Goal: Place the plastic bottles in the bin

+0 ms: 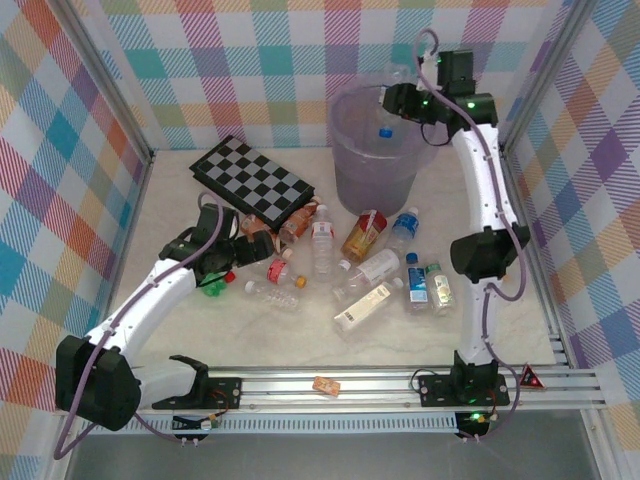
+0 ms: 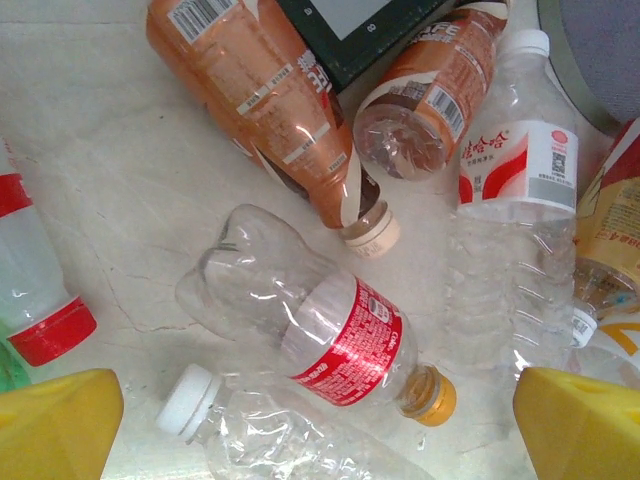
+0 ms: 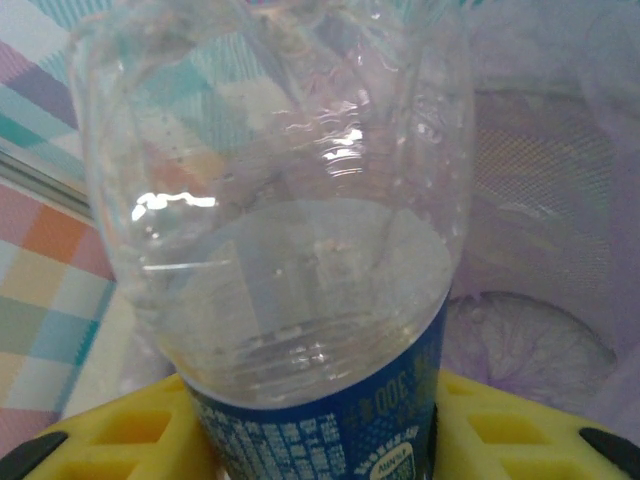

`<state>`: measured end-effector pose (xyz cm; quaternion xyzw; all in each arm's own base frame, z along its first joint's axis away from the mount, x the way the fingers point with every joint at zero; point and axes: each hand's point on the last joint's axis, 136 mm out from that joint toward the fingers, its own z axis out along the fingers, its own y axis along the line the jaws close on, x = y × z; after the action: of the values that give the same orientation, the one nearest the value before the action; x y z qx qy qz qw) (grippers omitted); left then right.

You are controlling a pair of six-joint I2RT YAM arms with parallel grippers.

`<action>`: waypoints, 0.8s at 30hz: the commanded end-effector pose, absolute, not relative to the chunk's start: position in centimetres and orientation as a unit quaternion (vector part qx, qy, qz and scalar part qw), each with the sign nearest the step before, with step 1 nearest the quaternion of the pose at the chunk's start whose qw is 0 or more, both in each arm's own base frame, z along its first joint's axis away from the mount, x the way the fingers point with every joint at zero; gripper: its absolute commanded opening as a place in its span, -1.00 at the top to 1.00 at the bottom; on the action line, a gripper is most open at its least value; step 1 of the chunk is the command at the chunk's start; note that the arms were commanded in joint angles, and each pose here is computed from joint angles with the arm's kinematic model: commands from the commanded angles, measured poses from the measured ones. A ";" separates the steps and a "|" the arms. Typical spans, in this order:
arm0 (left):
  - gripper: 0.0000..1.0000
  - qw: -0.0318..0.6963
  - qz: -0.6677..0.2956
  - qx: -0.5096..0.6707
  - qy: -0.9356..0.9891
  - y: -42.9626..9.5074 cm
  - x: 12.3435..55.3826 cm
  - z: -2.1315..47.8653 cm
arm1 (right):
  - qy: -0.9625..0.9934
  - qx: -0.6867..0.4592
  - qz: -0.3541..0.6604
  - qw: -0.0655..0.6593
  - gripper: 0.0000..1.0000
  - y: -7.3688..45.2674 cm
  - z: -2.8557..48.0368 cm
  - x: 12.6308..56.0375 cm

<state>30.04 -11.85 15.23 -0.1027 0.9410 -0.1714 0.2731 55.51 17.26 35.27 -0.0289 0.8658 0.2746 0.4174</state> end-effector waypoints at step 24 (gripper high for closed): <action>-0.95 0.267 -0.222 0.233 0.908 -24.8 24.0 18.5 | 0.900 -0.062 0.152 0.404 -0.54 18.8 25.9 59.6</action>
<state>24.24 -23.65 18.04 0.1965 0.9172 -0.2261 0.2626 60.10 18.85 23.65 -0.0476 0.9087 0.1511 0.3861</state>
